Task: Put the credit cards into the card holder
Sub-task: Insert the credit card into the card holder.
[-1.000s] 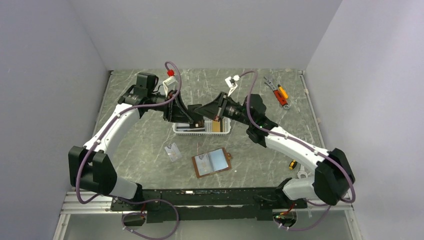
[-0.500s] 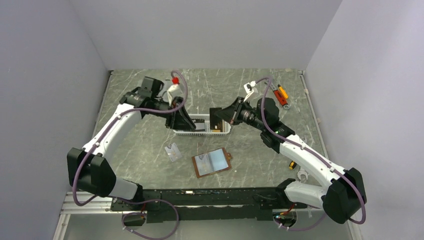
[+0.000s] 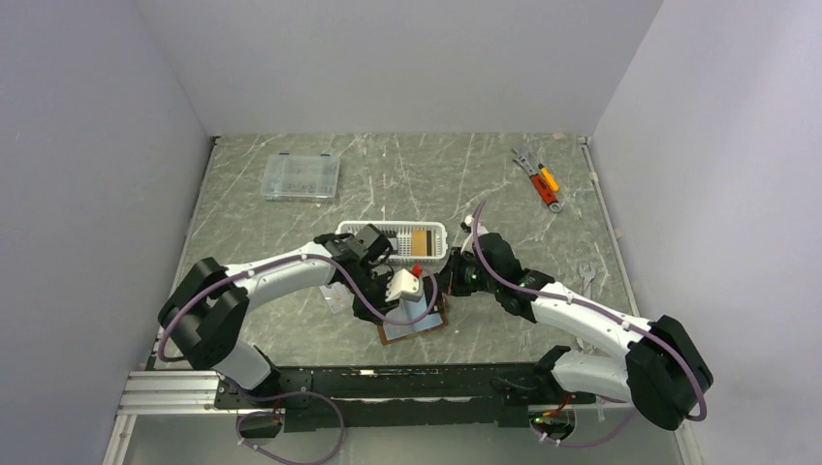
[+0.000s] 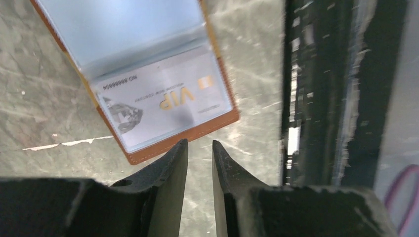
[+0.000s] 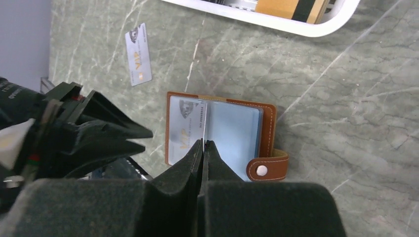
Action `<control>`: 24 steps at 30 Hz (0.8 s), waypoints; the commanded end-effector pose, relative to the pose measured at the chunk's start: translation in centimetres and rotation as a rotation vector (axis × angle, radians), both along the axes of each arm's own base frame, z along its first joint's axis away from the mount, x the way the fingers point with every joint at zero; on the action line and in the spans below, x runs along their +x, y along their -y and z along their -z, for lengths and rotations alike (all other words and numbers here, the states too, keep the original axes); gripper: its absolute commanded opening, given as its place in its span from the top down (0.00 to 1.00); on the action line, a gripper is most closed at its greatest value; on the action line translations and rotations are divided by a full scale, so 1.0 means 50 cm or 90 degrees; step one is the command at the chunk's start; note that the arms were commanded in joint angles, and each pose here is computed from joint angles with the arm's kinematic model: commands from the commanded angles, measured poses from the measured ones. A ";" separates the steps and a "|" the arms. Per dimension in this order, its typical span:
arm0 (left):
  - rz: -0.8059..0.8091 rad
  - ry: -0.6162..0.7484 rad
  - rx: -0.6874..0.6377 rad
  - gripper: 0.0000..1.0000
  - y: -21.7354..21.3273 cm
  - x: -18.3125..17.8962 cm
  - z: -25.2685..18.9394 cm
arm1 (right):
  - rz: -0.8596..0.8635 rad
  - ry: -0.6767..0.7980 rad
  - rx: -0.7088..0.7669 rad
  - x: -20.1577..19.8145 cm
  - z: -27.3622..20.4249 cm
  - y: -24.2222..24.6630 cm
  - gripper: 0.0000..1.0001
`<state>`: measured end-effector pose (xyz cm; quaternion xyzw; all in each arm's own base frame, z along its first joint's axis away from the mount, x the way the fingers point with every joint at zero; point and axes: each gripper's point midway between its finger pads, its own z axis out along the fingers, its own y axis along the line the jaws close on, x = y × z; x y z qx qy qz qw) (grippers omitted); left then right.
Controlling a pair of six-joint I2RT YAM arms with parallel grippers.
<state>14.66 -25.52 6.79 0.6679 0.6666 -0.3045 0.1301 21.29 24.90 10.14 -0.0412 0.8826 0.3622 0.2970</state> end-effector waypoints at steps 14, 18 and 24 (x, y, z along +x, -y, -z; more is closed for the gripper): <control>0.037 0.182 0.137 0.74 -0.023 0.073 0.119 | 0.031 0.028 -0.075 0.005 0.058 0.039 1.00; 0.034 0.195 0.148 0.75 -0.032 0.079 0.120 | 0.038 0.028 -0.059 0.006 0.066 0.033 1.00; 0.027 0.226 0.158 0.80 -0.046 0.089 0.118 | 0.056 0.014 -0.040 0.000 0.084 0.032 1.00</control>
